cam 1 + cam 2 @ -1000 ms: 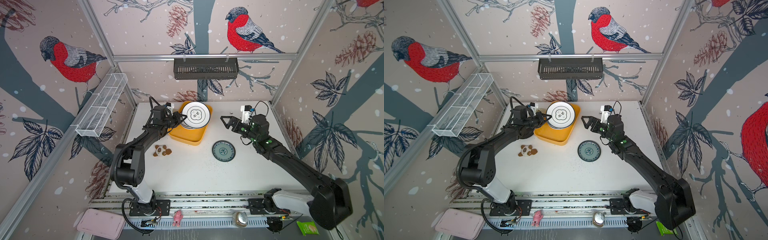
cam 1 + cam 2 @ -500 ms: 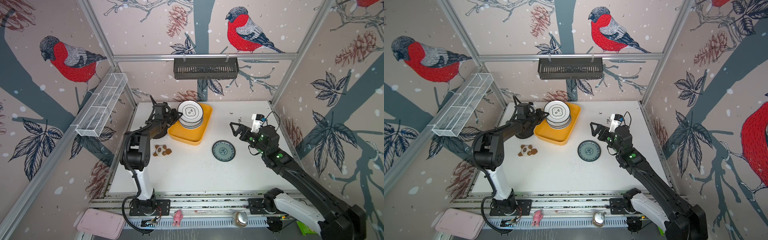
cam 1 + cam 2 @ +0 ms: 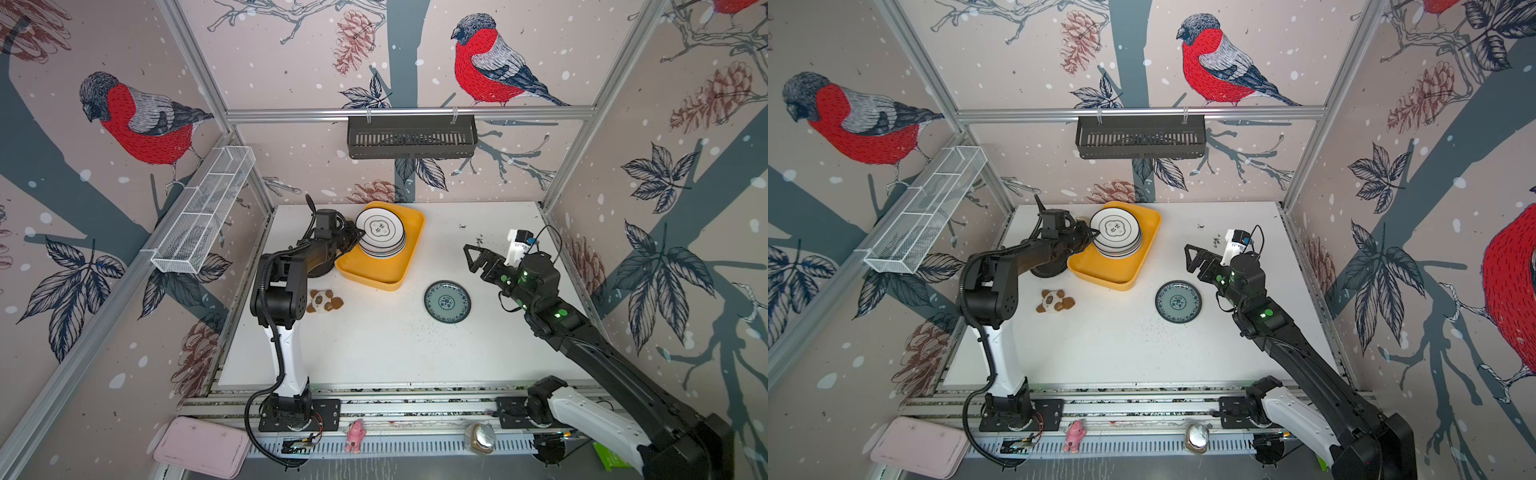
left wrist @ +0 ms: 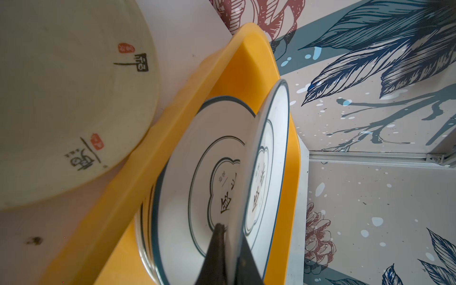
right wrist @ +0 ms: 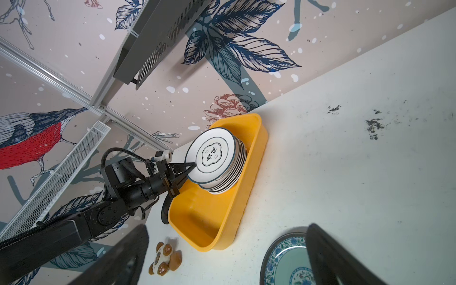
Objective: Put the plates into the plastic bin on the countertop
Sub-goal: 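Lower the white plate into the yellow bin with left while right withdraws, then press the white plate flat onto the stack with the left gripper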
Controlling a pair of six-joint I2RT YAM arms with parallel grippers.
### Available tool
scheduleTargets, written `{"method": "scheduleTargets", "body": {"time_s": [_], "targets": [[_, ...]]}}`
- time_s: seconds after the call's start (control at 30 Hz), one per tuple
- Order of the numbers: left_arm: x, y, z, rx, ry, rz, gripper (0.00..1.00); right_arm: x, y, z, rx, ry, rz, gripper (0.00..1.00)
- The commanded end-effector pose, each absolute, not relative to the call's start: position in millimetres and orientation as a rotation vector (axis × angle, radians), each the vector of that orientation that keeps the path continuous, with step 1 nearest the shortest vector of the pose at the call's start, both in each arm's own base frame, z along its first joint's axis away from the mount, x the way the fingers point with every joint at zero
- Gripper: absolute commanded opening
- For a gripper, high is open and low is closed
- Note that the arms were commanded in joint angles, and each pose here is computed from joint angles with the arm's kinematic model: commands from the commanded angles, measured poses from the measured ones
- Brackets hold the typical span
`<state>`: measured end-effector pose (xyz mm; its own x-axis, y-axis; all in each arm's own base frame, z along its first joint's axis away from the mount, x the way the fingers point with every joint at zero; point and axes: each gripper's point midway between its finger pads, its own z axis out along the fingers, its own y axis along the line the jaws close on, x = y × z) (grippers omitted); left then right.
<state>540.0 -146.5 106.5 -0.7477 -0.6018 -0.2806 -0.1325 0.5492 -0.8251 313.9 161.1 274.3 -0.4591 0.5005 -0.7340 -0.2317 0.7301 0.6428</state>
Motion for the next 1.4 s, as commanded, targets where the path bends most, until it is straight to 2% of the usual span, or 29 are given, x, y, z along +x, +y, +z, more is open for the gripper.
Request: {"method": "scheduleTargets", "body": {"time_s": [0.0,0.37,0.73,0.93,1.2,1.37], "targets": [[549,-152,115,-0.565,2.206,-1.138,0.08,317,157,280,0.217,1.842,0.835,1.00],[552,-148,103,-0.609,2.226,-1.095,0.10,317,152,280,0.227,1.839,0.811,1.00],[543,-155,94,-0.592,2.265,-1.095,0.22,321,150,277,0.247,1.842,0.803,1.00],[537,-161,98,-0.544,2.279,-1.114,0.37,323,153,276,0.246,1.846,0.816,1.00],[532,-162,100,-0.506,2.338,-1.021,0.64,323,155,273,0.227,1.857,0.816,1.00],[529,-164,99,-0.489,2.374,-0.970,0.75,323,156,271,0.221,1.855,0.818,1.00]]}}
